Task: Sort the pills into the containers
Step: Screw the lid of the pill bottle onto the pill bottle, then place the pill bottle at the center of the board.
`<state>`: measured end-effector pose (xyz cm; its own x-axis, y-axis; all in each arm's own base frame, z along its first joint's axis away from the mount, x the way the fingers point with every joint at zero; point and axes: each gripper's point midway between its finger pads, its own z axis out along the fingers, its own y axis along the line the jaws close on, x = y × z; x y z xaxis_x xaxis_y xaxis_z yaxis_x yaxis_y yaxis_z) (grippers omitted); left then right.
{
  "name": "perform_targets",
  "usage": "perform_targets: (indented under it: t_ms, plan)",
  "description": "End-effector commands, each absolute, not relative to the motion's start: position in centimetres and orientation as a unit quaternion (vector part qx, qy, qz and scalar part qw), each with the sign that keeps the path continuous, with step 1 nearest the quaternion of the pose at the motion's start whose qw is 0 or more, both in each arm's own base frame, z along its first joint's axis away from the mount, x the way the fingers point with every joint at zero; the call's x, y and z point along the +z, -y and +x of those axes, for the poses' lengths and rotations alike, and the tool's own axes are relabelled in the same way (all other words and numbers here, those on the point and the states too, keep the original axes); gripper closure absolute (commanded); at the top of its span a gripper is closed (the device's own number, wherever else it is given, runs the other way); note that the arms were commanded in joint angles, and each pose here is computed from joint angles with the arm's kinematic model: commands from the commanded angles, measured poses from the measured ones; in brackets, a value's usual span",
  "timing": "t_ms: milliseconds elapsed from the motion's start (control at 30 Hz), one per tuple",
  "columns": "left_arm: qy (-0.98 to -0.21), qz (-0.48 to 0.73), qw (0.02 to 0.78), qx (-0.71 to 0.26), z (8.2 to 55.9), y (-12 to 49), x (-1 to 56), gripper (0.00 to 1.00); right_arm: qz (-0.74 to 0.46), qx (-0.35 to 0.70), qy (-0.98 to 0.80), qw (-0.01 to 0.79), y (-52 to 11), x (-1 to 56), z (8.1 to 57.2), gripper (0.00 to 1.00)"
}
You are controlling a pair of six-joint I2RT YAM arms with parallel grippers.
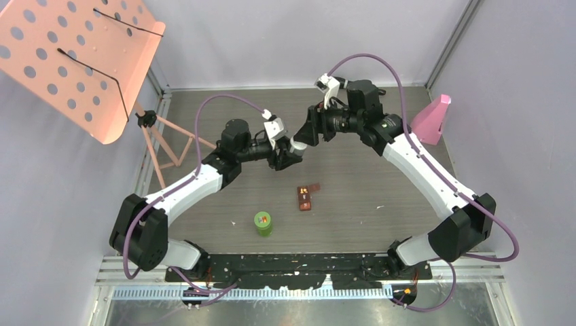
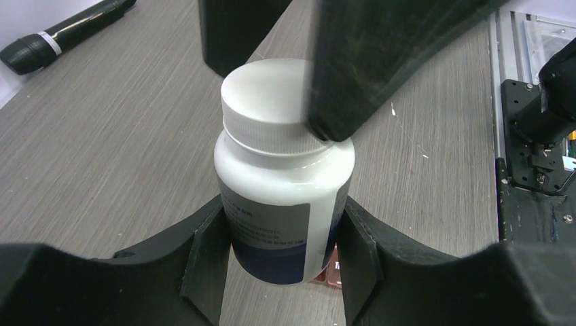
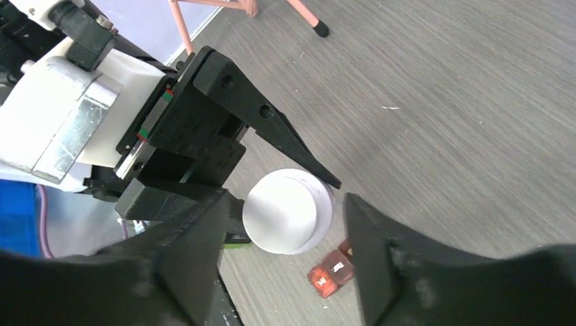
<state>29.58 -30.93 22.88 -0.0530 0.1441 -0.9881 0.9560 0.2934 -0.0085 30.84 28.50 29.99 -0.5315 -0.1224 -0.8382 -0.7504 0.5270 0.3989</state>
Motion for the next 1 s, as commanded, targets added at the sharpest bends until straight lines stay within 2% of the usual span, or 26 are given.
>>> perform_targets:
  t_ms: [0, 67, 133, 200, 367, 467, 567, 667, 700, 767, 800, 833, 867, 900, 933, 967]
  plan:
    - [-0.573, 0.457, 0.558, -0.389, 29.7, 31.2, 26.2, 1.00, -0.273, 0.412, -0.766, 0.411, -29.1, 31.0, 30.5, 0.18]
    - [-0.573, 0.458, 0.558, -0.387, 29.7, 31.2, 26.2, 1.00, -0.269, 0.409, -0.765, 0.419, -28.9, 31.3, 30.4, 0.12]
    - [-0.573, 0.459, 0.557, -0.387, 29.7, 31.2, 26.1, 1.00, -0.273, 0.412, -0.764, 0.414, -29.0, 31.3, 30.3, 0.13]
    - [-0.573, 0.458, 0.558, -0.388, 29.7, 31.2, 26.2, 1.00, -0.280, 0.412, -0.765, 0.409, -29.2, 31.1, 30.3, 0.21]
    - [-0.573, 0.458, 0.559, -0.387, 29.9, 31.3, 26.3, 1.00, -0.289, 0.399, -0.773, 0.400, -29.3, 30.2, 30.4, 0.53]
    - [-0.579, 0.453, 0.561, -0.381, 30.4, 31.3, 26.4, 1.00, -0.281, 0.374, -0.785, 0.406, -29.8, 29.9, 30.6, 0.64]
    - [-0.590, 0.445, 0.563, -0.369, 31.2, 31.2, 26.1, 1.00, -0.210, 0.311, -0.821, 0.431, -29.0, 29.2, 32.4, 0.82]
    - [-0.603, 0.434, 0.572, -0.348, 32.1, 30.7, 25.8, 1.00, -0.097, 0.272, -0.844, 0.451, -27.9, 28.5, 33.3, 0.93]
    - [-0.607, 0.430, 0.576, -0.338, 32.4, 30.5, 25.7, 1.00, -0.061, 0.248, -0.839, 0.481, -26.8, 29.3, 34.1, 0.94]
    - [-0.613, 0.421, 0.586, -0.322, 32.8, 30.0, 25.5, 1.00, -0.024, 0.229, -0.840, 0.492, -26.4, 29.4, 34.1, 0.95]
    - [-0.610, 0.417, 0.595, -0.316, 33.0, 29.8, 25.8, 1.00, -0.012, 0.231, -0.837, 0.496, -26.4, 30.2, 34.3, 0.93]
    - [-0.610, 0.414, 0.599, -0.311, 33.1, 29.6, 25.9, 1.00, -0.013, 0.225, -0.843, 0.488, -26.5, 29.7, 34.3, 0.88]
    - [-0.610, 0.413, 0.601, -0.309, 33.2, 29.6, 26.0, 1.00, -0.019, 0.225, -0.845, 0.485, -26.6, 30.1, 34.2, 0.63]
    - [-0.611, 0.412, 0.602, -0.308, 33.2, 29.5, 26.0, 1.00, -0.031, 0.232, -0.848, 0.475, -27.2, 29.9, 34.0, 0.50]
    - [-0.611, 0.411, 0.603, -0.308, 33.2, 29.5, 26.1, 1.00, -0.046, 0.238, -0.847, 0.473, -27.6, 30.2, 33.9, 0.28]
    - [-0.610, 0.410, 0.604, -0.308, 33.3, 29.5, 26.2, 1.00, -0.065, 0.255, -0.849, 0.459, -28.4, 29.9, 33.4, 0.21]
